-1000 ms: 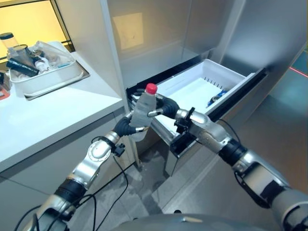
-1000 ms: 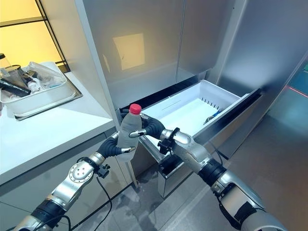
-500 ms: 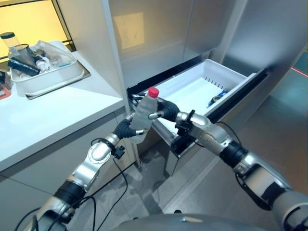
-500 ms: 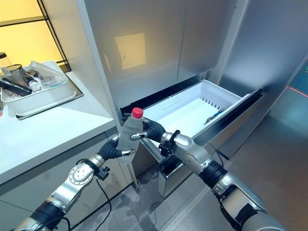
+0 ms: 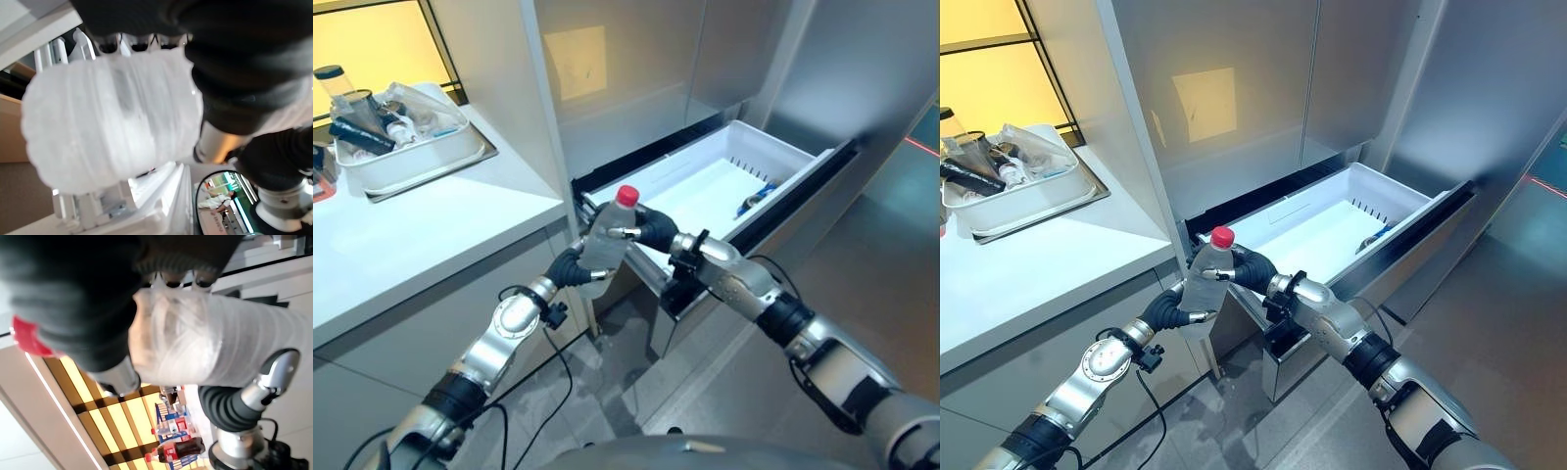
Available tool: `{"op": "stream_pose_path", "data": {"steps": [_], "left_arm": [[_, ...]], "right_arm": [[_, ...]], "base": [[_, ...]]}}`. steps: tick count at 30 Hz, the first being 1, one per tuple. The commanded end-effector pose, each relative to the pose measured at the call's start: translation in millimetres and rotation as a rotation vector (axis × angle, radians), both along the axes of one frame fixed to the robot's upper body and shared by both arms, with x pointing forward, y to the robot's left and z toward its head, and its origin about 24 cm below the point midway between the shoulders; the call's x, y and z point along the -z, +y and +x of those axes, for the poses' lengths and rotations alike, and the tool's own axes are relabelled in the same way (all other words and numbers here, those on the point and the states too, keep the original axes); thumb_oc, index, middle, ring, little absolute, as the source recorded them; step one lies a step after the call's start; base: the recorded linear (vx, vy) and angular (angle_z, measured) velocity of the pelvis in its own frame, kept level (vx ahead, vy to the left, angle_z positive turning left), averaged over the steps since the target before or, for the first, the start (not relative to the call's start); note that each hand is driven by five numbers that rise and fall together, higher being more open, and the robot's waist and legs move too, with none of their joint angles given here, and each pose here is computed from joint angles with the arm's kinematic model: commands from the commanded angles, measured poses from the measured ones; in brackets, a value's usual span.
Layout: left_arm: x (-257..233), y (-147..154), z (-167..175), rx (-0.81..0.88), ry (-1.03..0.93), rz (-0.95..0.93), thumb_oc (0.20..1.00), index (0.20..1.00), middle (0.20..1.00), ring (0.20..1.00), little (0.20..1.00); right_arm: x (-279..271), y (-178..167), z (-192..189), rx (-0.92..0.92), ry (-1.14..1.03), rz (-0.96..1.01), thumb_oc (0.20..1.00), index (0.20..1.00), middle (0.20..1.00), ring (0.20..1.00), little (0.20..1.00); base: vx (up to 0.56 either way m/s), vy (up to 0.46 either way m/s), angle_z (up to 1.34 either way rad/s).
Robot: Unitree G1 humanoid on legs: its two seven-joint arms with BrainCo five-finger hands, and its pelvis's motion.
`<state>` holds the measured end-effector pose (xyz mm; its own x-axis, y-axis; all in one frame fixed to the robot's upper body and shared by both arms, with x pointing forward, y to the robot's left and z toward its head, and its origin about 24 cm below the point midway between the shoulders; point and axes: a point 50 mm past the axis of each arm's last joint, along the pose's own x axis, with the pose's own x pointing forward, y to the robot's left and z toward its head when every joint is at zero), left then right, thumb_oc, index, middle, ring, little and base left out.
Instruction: Take the drinks into the refrigerator
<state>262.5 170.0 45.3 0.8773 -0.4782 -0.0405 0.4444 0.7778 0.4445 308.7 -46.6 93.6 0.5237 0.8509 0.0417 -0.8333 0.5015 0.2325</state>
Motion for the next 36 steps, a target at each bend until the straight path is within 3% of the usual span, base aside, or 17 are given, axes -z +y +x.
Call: {"op": "stream_pose_path", "data": {"steps": [1,11,17,18,19,20,21,22,26,36], "left_arm": [[-93.8,-17.7,43.8,0.005,-0.386,-0.154,0.2,0.2,0.2,0.2,0.2],[-92.4,-20.3,45.6,-0.004,-0.378,-0.164,0.2,0.2,0.2,0.2,0.2],[-76.2,-21.2,39.1,-0.038,-0.31,-0.233,0.2,0.2,0.2,0.2,0.2],[-76.2,-21.2,39.1,-0.037,-0.309,-0.233,0.41,0.41,0.41,0.41,0.41],[-71.0,-24.3,34.5,-0.036,-0.277,-0.282,0.511,0.511,0.511,0.511,0.511],[-69.2,-25.3,32.7,-0.031,-0.258,-0.31,0.511,0.511,0.511,0.511,0.511],[-66.3,-26.8,31.1,-0.029,-0.235,-0.343,0.561,0.561,0.561,0.561,0.561],[-63.5,-28.5,29.2,-0.022,-0.209,-0.374,1.0,1.0,1.0,1.0,1.0],[-57.8,-33.0,22.1,0.007,-0.152,-0.427,1.0,1.0,1.0,1.0,1.0],[-52.4,-24.2,16.9,-0.018,-0.128,-0.419,1.0,1.0,1.0,1.0,1.0]], "right_arm": [[-2.8,86.3,-61.9,-0.446,0.069,0.138,0.2,0.2,0.2,0.2,0.2],[-17.2,96.0,-76.9,-0.489,0.185,0.335,0.2,0.2,0.2,0.2,0.2],[-43.3,82.0,-62.2,-0.313,0.233,0.656,0.2,0.2,0.2,0.2,0.2],[-43.2,81.9,-62.2,-0.313,0.234,0.656,0.2,0.2,0.2,0.2,0.2],[-51.8,71.6,-52.4,-0.216,0.238,0.779,0.2,0.2,0.2,0.2,0.2],[-53.0,69.1,-50.4,-0.186,0.244,0.814,0.2,0.2,0.2,0.2,0.2],[-55.4,66.3,-49.1,-0.163,0.237,0.838,0.2,0.2,0.2,0.2,0.2],[-55.8,62.1,-46.8,-0.131,0.235,0.857,0.2,0.2,0.2,0.2,0.2],[-52.4,52.6,-39.9,-0.015,0.268,0.897,0.2,0.2,0.2,0.2,0.2],[-49.2,46.9,-36.5,0.037,0.281,0.885,0.2,0.2,0.2,0.2,0.2]], "base": [[0.0,0.0,0.0],[0.0,0.001,0.0],[0.0,0.0,0.0],[0.0,0.0,0.0],[0.0,0.0,0.0],[0.0,0.0,0.0],[0.0,0.0,0.0],[0.0,0.0,0.0],[-0.01,-0.004,-0.02],[0.0,0.0,0.0]]}}
